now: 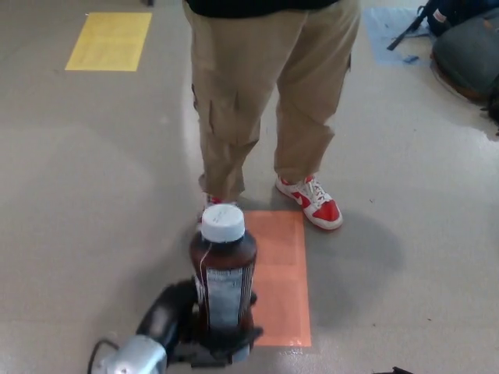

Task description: The robot recieved a bottle of protein shake from a person using its left hand and then shake the protein up and down 2 two times and hand it back to the person

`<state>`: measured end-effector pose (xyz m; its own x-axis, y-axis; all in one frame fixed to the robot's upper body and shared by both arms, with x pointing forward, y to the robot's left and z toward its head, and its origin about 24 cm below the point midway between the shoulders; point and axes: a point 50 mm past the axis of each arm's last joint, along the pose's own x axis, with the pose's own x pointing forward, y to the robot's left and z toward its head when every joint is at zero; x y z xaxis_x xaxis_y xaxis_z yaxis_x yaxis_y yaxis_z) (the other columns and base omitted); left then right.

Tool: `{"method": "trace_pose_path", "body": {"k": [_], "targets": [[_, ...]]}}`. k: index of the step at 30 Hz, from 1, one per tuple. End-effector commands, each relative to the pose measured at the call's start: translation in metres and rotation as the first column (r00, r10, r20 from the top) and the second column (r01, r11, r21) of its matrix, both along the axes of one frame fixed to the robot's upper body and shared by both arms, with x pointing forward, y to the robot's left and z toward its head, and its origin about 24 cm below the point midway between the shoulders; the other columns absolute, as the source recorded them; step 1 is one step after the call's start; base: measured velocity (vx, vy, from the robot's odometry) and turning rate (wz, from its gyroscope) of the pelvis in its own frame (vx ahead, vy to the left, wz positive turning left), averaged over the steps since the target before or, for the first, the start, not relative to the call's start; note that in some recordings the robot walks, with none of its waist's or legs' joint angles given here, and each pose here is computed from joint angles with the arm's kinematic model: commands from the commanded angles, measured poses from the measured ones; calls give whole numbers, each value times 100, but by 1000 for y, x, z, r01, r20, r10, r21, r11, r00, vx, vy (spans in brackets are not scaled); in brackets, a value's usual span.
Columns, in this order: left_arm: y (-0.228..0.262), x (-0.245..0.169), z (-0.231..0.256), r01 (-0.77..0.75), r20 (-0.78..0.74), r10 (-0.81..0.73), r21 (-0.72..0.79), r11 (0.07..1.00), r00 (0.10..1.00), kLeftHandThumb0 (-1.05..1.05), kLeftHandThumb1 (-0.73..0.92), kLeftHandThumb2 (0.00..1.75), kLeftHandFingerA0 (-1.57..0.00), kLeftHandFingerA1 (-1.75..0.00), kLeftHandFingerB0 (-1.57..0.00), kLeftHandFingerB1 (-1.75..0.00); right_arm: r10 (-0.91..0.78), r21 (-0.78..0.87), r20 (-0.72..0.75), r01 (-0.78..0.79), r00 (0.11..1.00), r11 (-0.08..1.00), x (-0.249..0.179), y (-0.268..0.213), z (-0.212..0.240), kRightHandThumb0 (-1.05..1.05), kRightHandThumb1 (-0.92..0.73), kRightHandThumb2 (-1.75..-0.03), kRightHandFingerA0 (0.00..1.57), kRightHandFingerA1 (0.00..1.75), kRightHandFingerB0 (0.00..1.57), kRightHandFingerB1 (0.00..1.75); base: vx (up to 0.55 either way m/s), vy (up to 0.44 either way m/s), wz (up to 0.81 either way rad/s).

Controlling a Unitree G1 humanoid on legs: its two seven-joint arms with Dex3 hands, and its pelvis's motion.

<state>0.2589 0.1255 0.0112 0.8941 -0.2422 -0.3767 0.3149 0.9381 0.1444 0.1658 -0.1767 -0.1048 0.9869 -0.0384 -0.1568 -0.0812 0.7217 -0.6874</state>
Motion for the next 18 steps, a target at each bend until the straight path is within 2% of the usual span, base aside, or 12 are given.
{"method": "trace_pose_path", "body": {"k": [1,3,5,6,7,8,9,10,12,14,16,18], "targets": [[10,49,207,13,569,153,-277,961,808,-12,77,74,-107,-126,-89,-104,-7,30,-3,7,1000,1000,-5,-2,0,-17,-71,-61,89,48,77,45,0,0,0],[14,42,254,100,683,197,-369,924,703,-15,78,69,-110,-125,-85,-105,-3,13,7,3,1000,1000,-4,-1,0,-17,-71,-61,90,48,77,45,0,0,0],[9,40,251,107,679,197,-378,920,707,-10,78,73,-112,-121,-88,-102,-3,-6,17,3,1000,1000,0,-2,1,-17,-70,-61,90,48,78,45,0,0,0],[2,43,225,95,602,185,-402,911,777,-3,71,83,-114,-121,-90,-103,3,-16,19,-3,1000,1000,1,-2,2,-15,-70,-61,90,48,77,45,0,0,0],[-4,45,188,64,508,153,-384,921,847,-2,72,81,-109,-125,-88,-102,9,-12,16,-8,1000,1000,2,-2,2,-15,-71,-61,88,48,76,45,0,0,0],[-7,45,141,16,396,115,-313,949,911,-2,78,77,-97,-131,-80,-107,8,-2,6,-8,1000,1000,2,-1,1,-14,-72,-62,87,48,75,46,0,0,0],[-8,33,68,-26,211,63,-176,984,976,-6,72,82,-102,-129,-82,-101,5,14,-5,-5,1000,1000,3,-1,1,-14,-72,-62,88,48,75,46,0,0,0],[-7,28,46,-33,154,52,-125,992,987,-6,72,82,-102,-129,-82,-101,4,20,-3,-4,1000,1000,3,0,1,-14,-72,-62,88,48,75,46,0,0,0],[-6,20,19,-49,75,53,-64,997,996,-10,71,84,-101,-130,-83,-101,6,23,5,-6,1000,1000,2,0,2,-14,-71,-62,89,49,75,46,0,0,0],[-6,11,-5,-6,22,5,19,1000,1000,-11,75,77,-91,-141,-77,-114,1,12,4,-1,1000,1000,4,-3,2,-18,-72,-62,88,48,75,45,-10,2,4],[-10,13,-7,8,13,-8,23,1000,1000,-15,74,79,-94,-138,-79,-112,-5,-11,18,6,1000,1000,7,-6,4,-17,-71,-61,90,48,76,45,0,0,0],[-11,23,5,0,29,0,18,1000,1000,-13,78,75,-92,-135,-79,-100,1,-10,19,-1,1000,1000,8,-7,5,-17,-73,-62,89,48,75,46,0,0,0]]}}
